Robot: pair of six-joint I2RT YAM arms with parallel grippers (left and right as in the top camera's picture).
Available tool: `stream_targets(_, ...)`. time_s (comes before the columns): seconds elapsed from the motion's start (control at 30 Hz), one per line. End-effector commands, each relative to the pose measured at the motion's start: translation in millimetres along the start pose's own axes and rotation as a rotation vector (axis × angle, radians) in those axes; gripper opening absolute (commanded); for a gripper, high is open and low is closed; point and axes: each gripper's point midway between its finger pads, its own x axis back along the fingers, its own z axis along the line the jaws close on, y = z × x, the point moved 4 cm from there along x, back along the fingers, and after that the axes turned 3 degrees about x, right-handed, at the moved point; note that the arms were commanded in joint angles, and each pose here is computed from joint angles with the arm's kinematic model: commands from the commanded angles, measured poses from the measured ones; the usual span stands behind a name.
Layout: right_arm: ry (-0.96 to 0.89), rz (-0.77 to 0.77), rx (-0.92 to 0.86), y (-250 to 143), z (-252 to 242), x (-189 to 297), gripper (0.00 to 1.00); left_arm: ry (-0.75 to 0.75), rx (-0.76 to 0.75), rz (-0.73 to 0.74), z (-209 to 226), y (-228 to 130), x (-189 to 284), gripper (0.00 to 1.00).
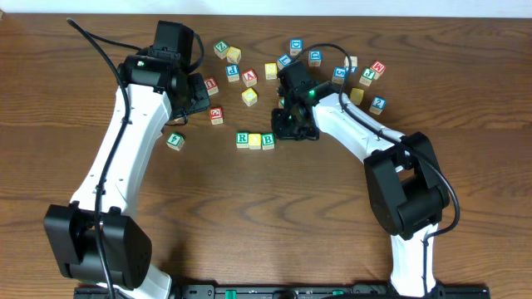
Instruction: Spell out ROBOT
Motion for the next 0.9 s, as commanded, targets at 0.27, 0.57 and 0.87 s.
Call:
stream_targets(0.27, -0.012, 0.051, 0.027, -17, 12, -5, 0.21, 0.022, -0.012, 0.022, 4, -4, -8, 0.36)
stream_targets(0.57, -0.006, 0.037, 0.032, -14, 13, -5, 0.18, 0.022, -0.012, 0.022, 4, -4, -8, 0.36)
stream_targets(0.87, -0.005, -0.012, 0.051, 7, 14, 14, 0.14, 0.021, -0.082, 0.023, 4, -4, -8, 0.36)
